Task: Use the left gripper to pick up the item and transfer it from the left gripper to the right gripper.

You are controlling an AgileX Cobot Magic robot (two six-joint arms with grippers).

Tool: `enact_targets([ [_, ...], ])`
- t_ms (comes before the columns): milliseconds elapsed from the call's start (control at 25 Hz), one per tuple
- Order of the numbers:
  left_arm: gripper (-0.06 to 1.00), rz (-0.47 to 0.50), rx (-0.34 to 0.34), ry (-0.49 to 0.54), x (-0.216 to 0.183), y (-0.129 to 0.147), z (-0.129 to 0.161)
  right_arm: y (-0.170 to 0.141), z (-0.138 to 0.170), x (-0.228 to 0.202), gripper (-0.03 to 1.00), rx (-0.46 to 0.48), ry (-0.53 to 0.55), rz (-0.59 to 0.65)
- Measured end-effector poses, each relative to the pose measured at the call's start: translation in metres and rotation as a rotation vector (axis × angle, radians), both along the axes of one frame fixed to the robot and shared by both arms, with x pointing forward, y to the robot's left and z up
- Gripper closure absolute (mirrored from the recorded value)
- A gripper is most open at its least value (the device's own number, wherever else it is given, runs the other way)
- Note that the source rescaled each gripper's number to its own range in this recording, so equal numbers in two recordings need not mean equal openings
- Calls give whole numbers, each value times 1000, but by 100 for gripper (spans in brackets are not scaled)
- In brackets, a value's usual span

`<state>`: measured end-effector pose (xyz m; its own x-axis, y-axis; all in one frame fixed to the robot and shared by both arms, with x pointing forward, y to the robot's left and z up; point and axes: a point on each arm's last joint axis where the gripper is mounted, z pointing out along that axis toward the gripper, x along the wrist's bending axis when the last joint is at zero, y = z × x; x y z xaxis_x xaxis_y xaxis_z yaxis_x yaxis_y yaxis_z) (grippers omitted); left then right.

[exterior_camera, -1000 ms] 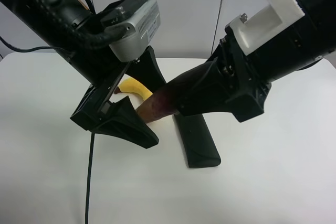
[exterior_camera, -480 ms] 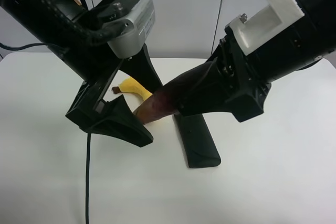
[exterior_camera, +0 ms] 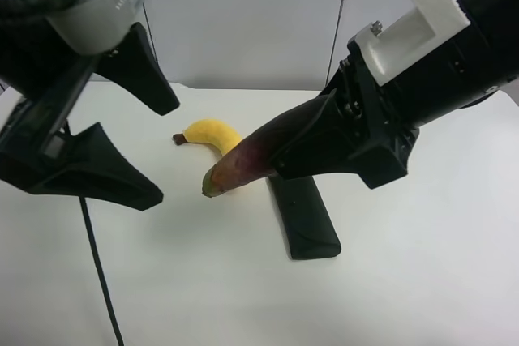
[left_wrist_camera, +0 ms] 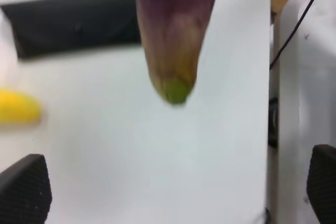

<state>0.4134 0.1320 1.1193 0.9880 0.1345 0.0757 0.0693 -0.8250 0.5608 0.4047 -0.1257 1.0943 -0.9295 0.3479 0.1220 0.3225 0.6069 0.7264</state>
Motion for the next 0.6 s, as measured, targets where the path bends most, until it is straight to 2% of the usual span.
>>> enact_targets([
  [280,-5,271,37,64,-26,33,22,0,0,0,95,0,0,0],
  [440,-5,412,25,8,-37,52,35,0,0,0,95,-2,-1,0],
  [600,-5,475,0,-38,-60,74,35,0,0,0,95,-3,-2,1],
])
